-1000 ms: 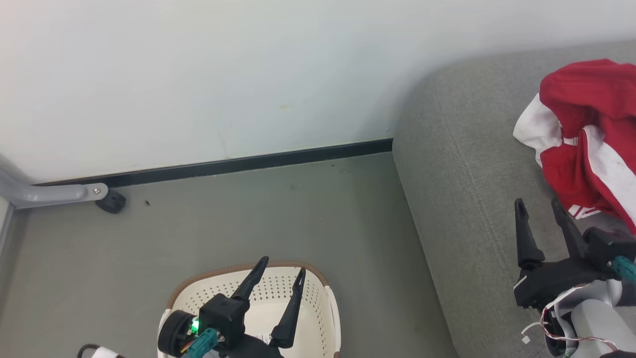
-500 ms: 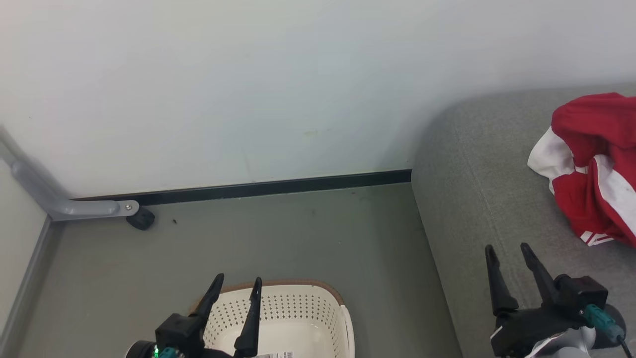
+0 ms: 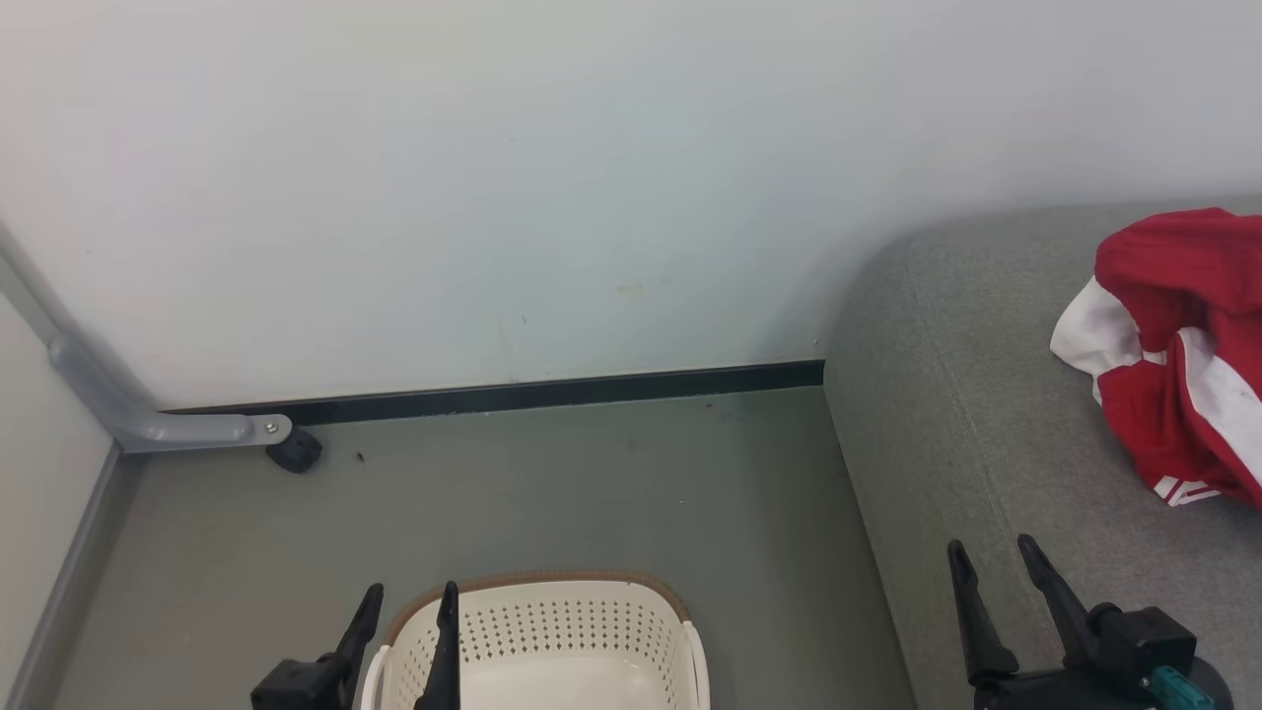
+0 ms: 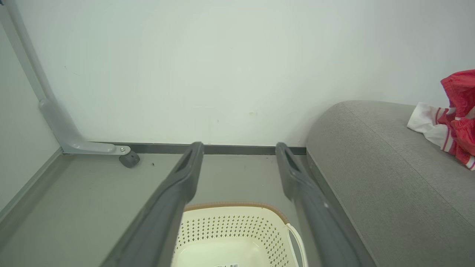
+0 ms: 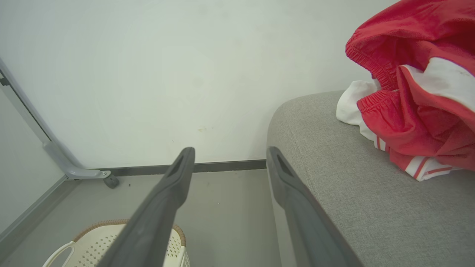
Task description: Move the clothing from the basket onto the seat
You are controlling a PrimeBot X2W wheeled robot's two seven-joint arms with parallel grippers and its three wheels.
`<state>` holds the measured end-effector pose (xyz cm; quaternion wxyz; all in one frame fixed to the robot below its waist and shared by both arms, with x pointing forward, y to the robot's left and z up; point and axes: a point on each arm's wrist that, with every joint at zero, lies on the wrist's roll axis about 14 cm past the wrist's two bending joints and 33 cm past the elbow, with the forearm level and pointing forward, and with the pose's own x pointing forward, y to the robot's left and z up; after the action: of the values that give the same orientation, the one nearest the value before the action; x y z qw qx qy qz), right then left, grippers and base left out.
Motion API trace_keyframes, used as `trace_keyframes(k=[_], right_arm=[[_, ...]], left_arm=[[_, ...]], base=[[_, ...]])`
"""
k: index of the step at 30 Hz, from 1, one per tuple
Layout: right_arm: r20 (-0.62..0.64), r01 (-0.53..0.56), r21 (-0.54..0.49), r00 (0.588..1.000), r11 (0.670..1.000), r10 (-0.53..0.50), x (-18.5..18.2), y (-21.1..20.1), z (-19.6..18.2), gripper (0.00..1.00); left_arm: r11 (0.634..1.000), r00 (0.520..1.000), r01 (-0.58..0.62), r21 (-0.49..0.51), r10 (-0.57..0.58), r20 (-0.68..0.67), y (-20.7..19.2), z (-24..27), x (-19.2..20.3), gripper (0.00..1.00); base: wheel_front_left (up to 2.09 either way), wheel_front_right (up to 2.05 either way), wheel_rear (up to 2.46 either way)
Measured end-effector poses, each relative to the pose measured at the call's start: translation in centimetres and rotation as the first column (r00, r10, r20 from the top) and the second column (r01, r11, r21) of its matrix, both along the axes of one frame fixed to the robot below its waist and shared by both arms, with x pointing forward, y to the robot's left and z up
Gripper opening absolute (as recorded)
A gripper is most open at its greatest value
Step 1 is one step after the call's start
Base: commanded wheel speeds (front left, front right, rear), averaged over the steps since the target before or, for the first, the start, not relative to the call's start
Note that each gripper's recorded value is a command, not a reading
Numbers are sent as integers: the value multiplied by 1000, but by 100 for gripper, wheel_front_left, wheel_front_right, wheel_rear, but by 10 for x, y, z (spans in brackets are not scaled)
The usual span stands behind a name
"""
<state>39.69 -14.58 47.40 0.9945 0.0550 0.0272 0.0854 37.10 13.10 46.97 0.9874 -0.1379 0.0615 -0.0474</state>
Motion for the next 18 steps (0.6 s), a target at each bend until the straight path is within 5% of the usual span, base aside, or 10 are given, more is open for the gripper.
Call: trace_keyframes(k=[18], right_arm=[[20, 20, -6, 1000, 1000, -19, -12, -6, 5, 100]], left_arm=[[998, 998, -63, -9, 63, -29, 14, -10, -9, 100]], base=[[0, 0, 0]])
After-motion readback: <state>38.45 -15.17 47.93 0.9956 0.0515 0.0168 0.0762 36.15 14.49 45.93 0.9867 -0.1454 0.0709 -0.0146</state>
